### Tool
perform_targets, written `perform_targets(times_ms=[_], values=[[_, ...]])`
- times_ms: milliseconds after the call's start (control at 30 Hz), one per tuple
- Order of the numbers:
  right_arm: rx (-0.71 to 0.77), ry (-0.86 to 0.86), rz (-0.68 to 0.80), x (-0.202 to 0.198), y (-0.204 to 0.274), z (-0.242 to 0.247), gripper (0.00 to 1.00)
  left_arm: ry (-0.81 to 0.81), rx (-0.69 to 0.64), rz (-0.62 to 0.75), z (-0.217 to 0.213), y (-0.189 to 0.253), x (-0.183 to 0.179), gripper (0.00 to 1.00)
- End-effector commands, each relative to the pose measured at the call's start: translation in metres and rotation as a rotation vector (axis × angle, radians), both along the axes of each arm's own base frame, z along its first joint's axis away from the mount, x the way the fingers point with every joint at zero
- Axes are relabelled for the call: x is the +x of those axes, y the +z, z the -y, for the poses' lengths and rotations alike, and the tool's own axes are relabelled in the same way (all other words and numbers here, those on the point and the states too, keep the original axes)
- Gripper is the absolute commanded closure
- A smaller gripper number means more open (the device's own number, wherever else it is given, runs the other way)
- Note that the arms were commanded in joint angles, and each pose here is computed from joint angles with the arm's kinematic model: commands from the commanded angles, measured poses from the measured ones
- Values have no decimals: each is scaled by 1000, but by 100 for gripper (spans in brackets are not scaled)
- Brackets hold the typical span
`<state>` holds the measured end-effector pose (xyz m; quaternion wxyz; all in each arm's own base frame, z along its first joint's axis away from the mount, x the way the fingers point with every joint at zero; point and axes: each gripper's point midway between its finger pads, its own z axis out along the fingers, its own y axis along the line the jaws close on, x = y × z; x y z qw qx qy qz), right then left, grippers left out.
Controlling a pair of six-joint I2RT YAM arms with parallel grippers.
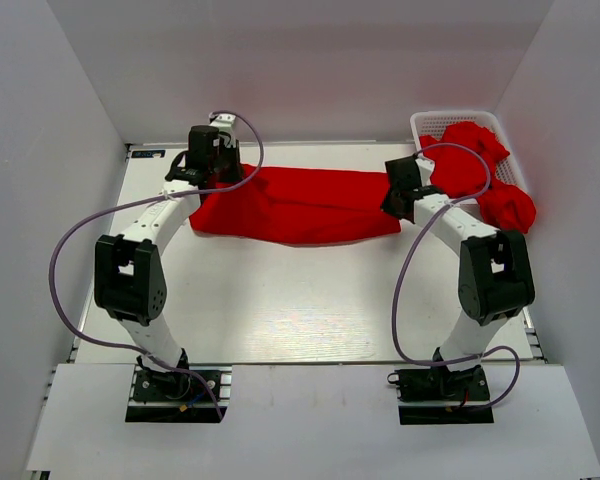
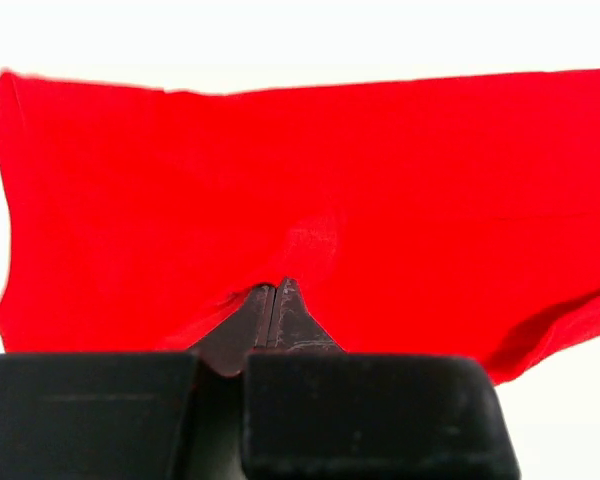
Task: Fold and stack the t-shirts
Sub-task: Fold the other side of the tshirt into a rectangle
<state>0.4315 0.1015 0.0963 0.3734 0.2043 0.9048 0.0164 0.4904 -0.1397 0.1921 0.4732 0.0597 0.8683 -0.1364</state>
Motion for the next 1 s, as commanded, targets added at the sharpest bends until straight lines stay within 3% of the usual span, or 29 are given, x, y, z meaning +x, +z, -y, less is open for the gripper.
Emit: perform_targets(times_ms=[0, 467, 700, 967], values=[[2, -20, 44, 15, 13, 2, 100, -81, 65, 191, 3, 40, 24, 100], [-41, -94, 18, 34, 8, 26, 100, 20, 164, 247, -28, 30, 84, 100], [-39, -114, -14, 42, -3, 34, 100, 45, 113, 293, -42, 27, 110, 100], [-23, -126, -50, 53, -16, 38, 100, 42, 94, 281, -49, -8, 151, 100]])
